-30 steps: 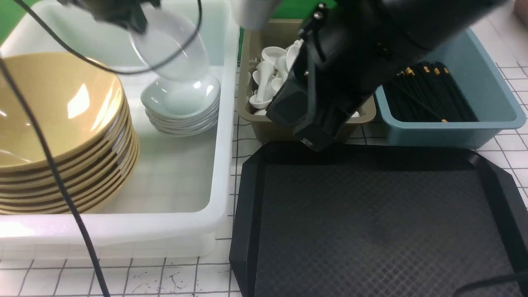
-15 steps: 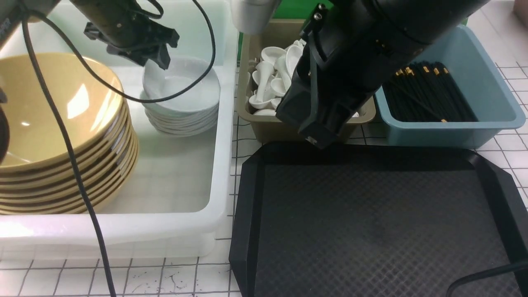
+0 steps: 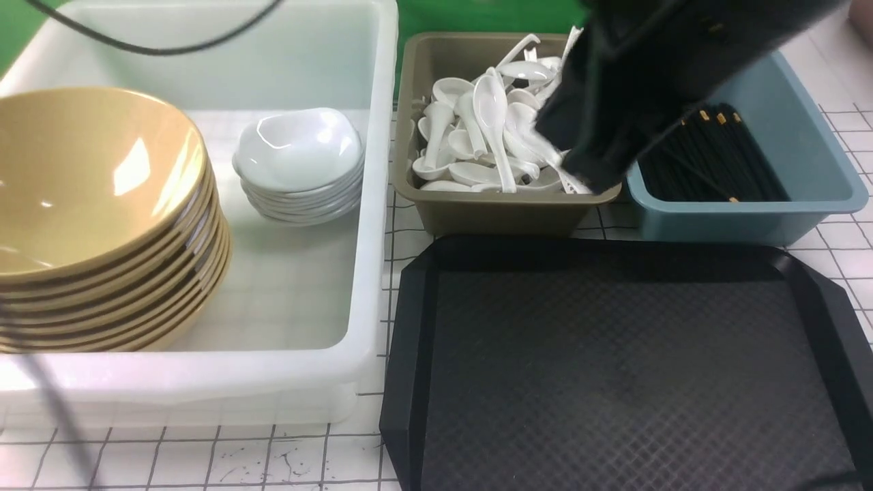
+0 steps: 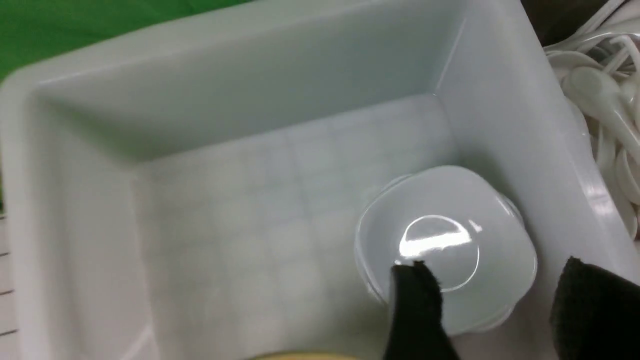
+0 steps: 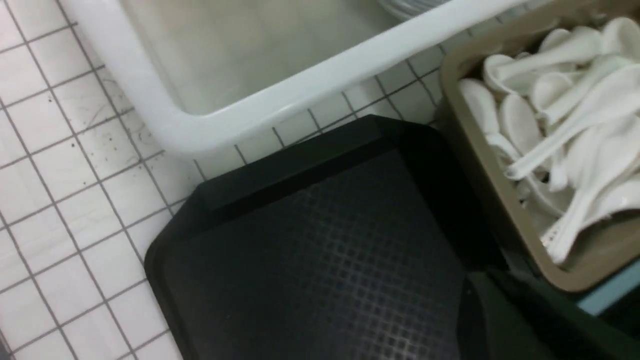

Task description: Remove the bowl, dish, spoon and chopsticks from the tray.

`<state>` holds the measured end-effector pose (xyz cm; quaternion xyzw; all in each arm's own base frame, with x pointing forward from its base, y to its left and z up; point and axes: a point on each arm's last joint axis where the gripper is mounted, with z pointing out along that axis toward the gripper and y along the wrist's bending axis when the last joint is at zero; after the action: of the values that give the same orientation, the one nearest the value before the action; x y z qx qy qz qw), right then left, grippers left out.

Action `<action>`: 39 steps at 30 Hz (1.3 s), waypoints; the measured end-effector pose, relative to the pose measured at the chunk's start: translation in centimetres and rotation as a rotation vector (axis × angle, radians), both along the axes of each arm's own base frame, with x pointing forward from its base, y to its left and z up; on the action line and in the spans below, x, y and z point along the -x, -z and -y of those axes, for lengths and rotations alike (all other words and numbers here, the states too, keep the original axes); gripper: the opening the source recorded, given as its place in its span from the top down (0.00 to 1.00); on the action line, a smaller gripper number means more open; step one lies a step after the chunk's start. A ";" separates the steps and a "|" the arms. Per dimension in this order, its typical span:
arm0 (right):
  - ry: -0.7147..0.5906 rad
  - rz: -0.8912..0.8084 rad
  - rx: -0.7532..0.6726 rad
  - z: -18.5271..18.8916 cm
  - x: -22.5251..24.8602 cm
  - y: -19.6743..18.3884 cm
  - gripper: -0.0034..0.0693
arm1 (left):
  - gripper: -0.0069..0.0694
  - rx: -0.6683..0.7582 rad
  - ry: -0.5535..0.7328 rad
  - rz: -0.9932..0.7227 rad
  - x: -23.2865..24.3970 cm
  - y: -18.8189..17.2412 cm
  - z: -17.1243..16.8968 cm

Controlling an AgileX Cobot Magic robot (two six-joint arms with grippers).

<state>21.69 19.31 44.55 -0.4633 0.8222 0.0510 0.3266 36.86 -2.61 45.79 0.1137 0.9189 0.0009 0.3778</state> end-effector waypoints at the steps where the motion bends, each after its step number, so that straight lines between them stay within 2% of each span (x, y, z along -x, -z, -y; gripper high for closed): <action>1: 0.002 0.005 -0.001 0.6 0.6 -0.1 0.88 | 0.61 -0.015 -0.009 0.000 1.1 -0.3 -0.3; 3: 0.003 0.002 0.002 1.6 1.7 0.0 0.88 | 0.74 -0.042 -0.022 -0.024 3.3 -0.3 -0.7; 4: 0.003 0.007 -0.002 1.7 1.8 -0.1 0.88 | 0.74 -0.042 -0.022 -0.024 3.3 -0.3 -0.7; 5: 0.005 -0.002 0.004 2.7 2.9 0.3 0.88 | 0.83 -0.060 -0.030 -0.037 5.7 -0.3 -1.0; 7: 0.014 -0.012 0.005 3.9 4.2 1.5 0.88 | 0.90 -0.065 -0.030 -0.074 8.4 0.6 -1.2; 10: 0.027 0.002 -0.024 5.0 5.4 2.4 0.88 | 0.91 -0.065 -0.028 -0.107 11.0 2.1 -1.3; 11: 0.039 0.014 -0.047 6.0 6.5 3.3 0.88 | 0.92 -0.059 -0.026 -0.075 13.8 2.9 -1.4; 17: 0.065 0.078 -0.149 8.5 9.2 5.7 0.87 | 0.93 0.015 -0.036 0.003 21.1 7.1 -1.4; 22: 0.062 0.149 -0.310 10.5 12.0 7.3 0.87 | 0.93 0.077 -0.027 0.069 26.7 10.9 -1.3; 26: 0.051 0.274 -0.473 12.4 14.3 8.1 0.86 | 0.93 0.095 -0.027 0.236 31.1 13.7 -1.6; 31: 0.039 0.395 -0.593 13.5 15.5 8.2 0.86 | 0.93 0.107 -0.027 0.377 33.5 15.1 -1.8; 39: 0.037 0.420 -0.622 13.7 15.7 8.1 0.85 | 0.93 0.104 -0.028 0.424 34.1 15.6 -1.9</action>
<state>6.01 5.63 36.45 -0.3276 0.6908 0.1961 0.6140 2.72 -0.75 30.21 0.0783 0.8191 -0.0176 0.5679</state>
